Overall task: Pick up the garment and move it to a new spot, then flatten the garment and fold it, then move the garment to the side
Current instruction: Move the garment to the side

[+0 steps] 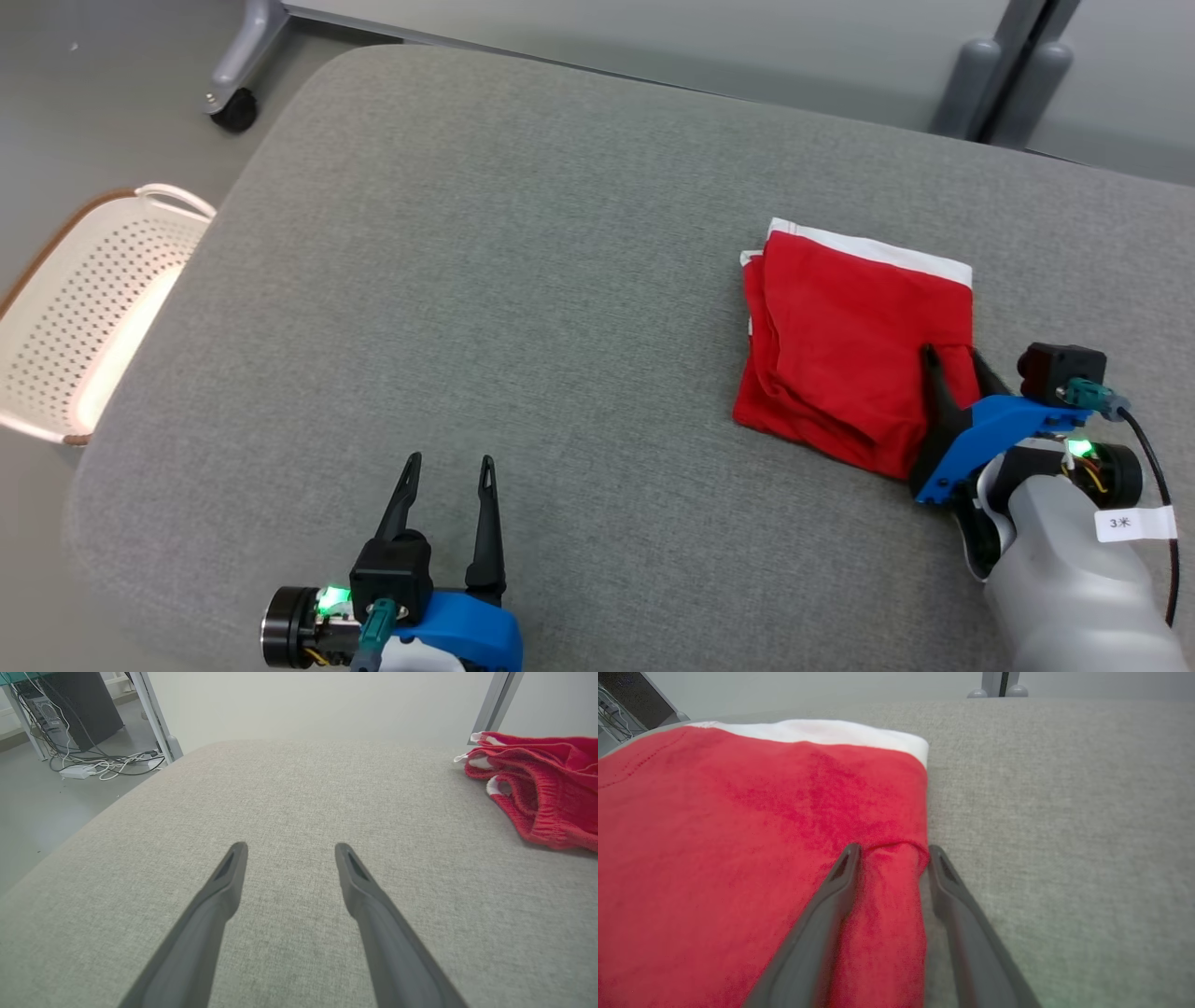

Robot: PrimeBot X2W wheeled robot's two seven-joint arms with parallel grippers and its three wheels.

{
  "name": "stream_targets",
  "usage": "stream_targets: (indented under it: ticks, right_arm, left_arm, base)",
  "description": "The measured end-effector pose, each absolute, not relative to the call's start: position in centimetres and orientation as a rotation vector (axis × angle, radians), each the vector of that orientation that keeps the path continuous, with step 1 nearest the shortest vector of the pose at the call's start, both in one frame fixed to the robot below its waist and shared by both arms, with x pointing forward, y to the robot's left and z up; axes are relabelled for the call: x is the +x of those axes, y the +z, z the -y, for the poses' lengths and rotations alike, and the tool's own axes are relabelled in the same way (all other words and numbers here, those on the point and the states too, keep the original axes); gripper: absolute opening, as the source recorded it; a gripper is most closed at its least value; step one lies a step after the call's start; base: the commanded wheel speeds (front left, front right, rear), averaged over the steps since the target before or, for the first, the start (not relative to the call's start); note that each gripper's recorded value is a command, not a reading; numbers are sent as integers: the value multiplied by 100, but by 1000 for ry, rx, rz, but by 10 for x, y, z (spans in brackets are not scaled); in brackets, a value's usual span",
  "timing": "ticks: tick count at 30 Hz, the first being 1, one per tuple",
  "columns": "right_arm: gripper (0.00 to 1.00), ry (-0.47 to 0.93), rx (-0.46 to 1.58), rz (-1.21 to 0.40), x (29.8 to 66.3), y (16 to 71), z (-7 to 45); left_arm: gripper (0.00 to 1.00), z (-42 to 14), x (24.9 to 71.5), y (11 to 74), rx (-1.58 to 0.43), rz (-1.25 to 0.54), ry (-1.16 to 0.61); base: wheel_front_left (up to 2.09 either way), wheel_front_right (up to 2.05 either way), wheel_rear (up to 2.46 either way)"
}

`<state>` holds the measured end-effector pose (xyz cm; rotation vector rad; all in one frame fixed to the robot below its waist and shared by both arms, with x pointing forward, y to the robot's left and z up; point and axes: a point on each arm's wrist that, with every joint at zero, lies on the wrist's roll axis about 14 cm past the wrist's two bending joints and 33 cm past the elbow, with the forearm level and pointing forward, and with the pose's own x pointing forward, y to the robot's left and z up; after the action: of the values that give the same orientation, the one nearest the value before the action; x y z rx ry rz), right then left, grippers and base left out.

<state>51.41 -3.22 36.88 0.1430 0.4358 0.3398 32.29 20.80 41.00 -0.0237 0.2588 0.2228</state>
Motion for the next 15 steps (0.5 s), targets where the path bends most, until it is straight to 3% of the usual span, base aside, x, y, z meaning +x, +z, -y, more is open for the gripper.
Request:
stream_targets:
  ticks: [9, 15]
  right_arm:
    - [0, 276, 167, -323, 514, 398, 64]
    - [0, 181, 161, -297, 487, 403, 116]
  left_arm:
    - [100, -180, 345, 411, -30, -243, 121]
    - [100, -133, 368, 404, -43, -249, -44]
  base:
    - [0, 0, 0]
    - [0, 0, 0]
